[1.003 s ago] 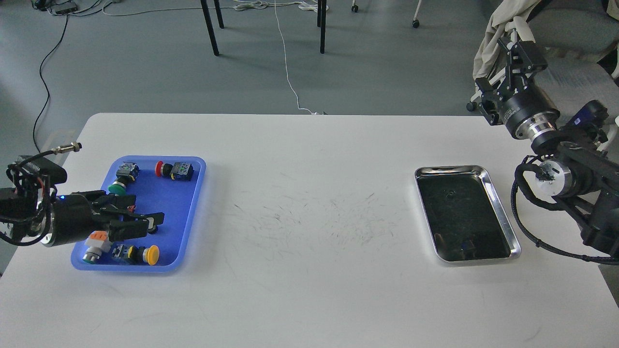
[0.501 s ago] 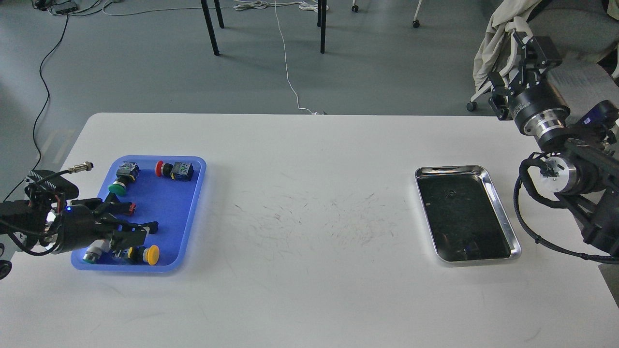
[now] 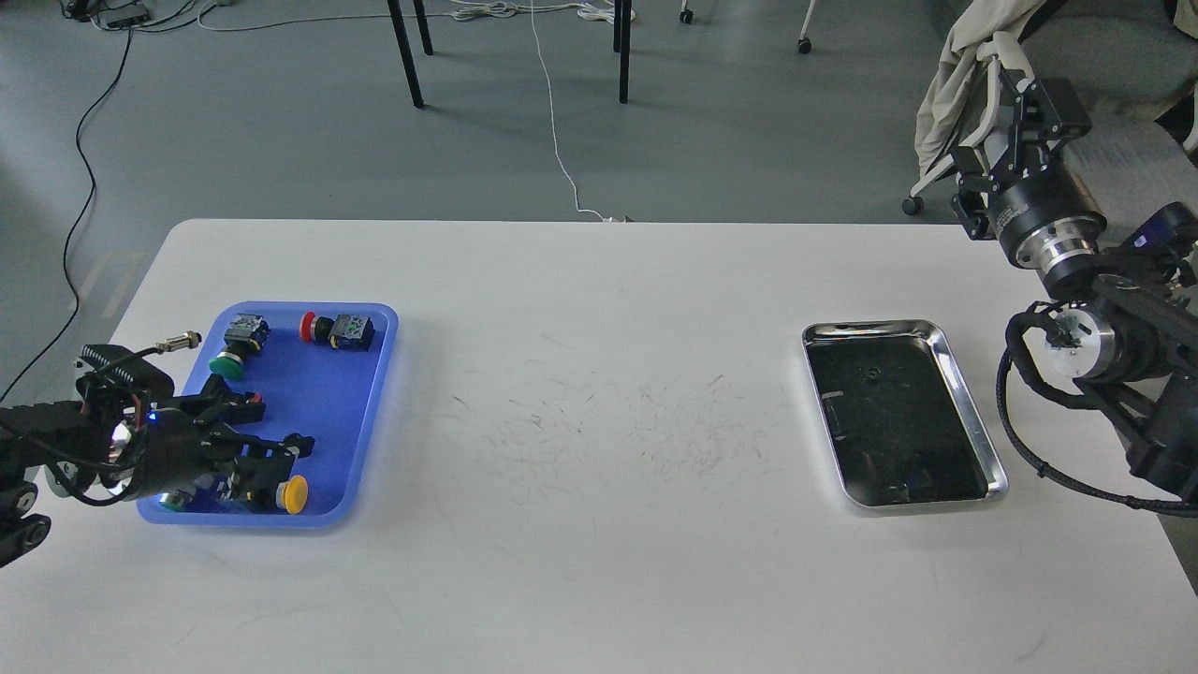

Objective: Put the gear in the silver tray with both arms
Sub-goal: 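Lower the left gripper and grasp another part in the blue tray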

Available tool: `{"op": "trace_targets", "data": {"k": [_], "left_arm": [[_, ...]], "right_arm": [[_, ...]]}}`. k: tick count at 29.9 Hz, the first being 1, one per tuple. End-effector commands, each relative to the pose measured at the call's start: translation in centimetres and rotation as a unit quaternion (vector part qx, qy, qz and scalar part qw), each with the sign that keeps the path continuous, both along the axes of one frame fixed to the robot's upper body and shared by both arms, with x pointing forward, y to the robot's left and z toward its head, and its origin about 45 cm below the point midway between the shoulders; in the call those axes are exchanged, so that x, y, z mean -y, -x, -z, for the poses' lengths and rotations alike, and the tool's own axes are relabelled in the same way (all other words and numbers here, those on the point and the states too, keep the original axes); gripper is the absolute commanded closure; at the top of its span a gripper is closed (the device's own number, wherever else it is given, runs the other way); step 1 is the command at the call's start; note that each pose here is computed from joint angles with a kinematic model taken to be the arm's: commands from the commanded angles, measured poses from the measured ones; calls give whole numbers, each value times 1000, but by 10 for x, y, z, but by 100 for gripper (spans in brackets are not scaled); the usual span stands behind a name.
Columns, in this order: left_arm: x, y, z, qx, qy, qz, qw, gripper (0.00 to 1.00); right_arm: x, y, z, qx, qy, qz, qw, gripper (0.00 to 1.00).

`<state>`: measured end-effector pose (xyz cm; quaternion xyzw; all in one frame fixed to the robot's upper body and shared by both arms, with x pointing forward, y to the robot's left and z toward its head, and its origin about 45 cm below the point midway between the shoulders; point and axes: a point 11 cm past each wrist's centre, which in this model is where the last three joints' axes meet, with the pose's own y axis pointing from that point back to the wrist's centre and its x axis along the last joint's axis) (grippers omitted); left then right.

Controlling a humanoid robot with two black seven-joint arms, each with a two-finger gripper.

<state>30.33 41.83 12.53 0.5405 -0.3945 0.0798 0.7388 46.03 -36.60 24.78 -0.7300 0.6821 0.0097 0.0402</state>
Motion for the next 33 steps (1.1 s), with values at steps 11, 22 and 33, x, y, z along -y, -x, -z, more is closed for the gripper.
{"op": "trace_targets", "data": {"k": [11,22,33], "left_arm": [[2,4,7,-5,-21,25,999,39],[0,3,10,2,-32,33,999,54],[3,6,15,-1,-47,54,997,84]], "right_arm": [[-1,0,3,-3,4,0,1000,5],[-1,1,4,-4,5,0,1000,5],[1,5,11,-13,7,2,1000,5]]}}
